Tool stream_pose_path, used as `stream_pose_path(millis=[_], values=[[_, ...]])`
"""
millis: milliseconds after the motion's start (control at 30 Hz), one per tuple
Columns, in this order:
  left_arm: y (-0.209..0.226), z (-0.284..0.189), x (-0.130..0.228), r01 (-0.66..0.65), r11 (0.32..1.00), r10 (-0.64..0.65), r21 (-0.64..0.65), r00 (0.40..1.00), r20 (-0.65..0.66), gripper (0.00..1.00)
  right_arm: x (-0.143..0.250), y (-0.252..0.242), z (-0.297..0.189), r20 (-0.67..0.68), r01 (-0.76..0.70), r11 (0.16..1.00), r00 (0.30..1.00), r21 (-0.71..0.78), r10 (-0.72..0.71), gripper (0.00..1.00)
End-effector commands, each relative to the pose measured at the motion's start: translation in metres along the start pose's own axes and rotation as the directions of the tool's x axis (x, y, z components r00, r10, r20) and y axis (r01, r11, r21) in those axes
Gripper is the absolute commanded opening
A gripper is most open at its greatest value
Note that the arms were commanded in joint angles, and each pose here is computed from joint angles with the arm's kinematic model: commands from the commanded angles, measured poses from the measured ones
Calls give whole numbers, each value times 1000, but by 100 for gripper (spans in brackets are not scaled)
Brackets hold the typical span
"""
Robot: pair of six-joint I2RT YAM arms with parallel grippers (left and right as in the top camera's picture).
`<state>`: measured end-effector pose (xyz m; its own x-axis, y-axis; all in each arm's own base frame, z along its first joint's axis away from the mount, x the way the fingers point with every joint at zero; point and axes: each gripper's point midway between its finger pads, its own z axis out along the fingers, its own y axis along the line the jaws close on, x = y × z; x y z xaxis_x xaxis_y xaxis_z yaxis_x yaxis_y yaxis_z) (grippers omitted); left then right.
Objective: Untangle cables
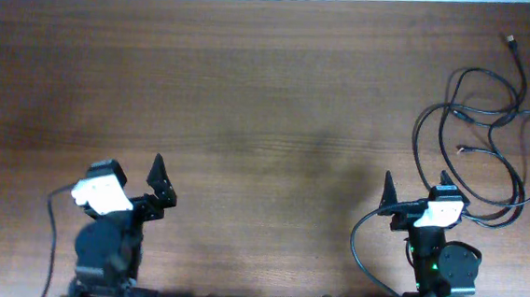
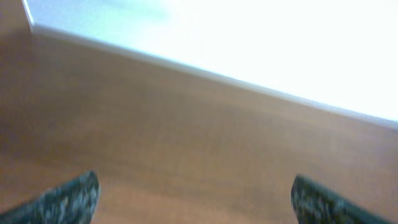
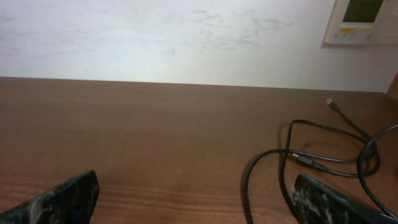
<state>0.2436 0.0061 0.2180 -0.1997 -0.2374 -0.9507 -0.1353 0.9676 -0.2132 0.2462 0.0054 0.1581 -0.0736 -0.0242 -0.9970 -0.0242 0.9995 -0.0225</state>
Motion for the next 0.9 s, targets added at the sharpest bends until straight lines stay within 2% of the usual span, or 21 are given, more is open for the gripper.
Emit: stream_pose_path(millis=[0,167,233,367,433,500,600,867], values=[[4,3,14,29,999,-33,34,990,137,99,2,3,0,-2,0,1000,1000,-18,0,98],[5,3,12,53,995,-76,84,950,304,99,2,3,0,-2,0,1000,1000,-18,0,99],[6,5,16,54,995,-78,85,948,309,99,2,3,0,-2,0,1000,1000,-18,0,98],[2,6,19,-54,996,28,75,952,305,99,2,3,0,-2,0,1000,1000,-18,0,98],[-15,6,28,-245,961,199,127,935,292,99,2,3,0,-2,0,1000,1000,-18,0,99],[-23,7,42,-326,929,275,176,926,260,99,2,3,0,-2,0,1000,1000,-18,0,98],[-15,13,65,-319,931,292,178,943,162,99,2,3,0,-2,0,1000,1000,-18,0,99],[-11,13,65,-309,938,286,154,945,158,99,2,3,0,-2,0,1000,1000,-18,0,99]])
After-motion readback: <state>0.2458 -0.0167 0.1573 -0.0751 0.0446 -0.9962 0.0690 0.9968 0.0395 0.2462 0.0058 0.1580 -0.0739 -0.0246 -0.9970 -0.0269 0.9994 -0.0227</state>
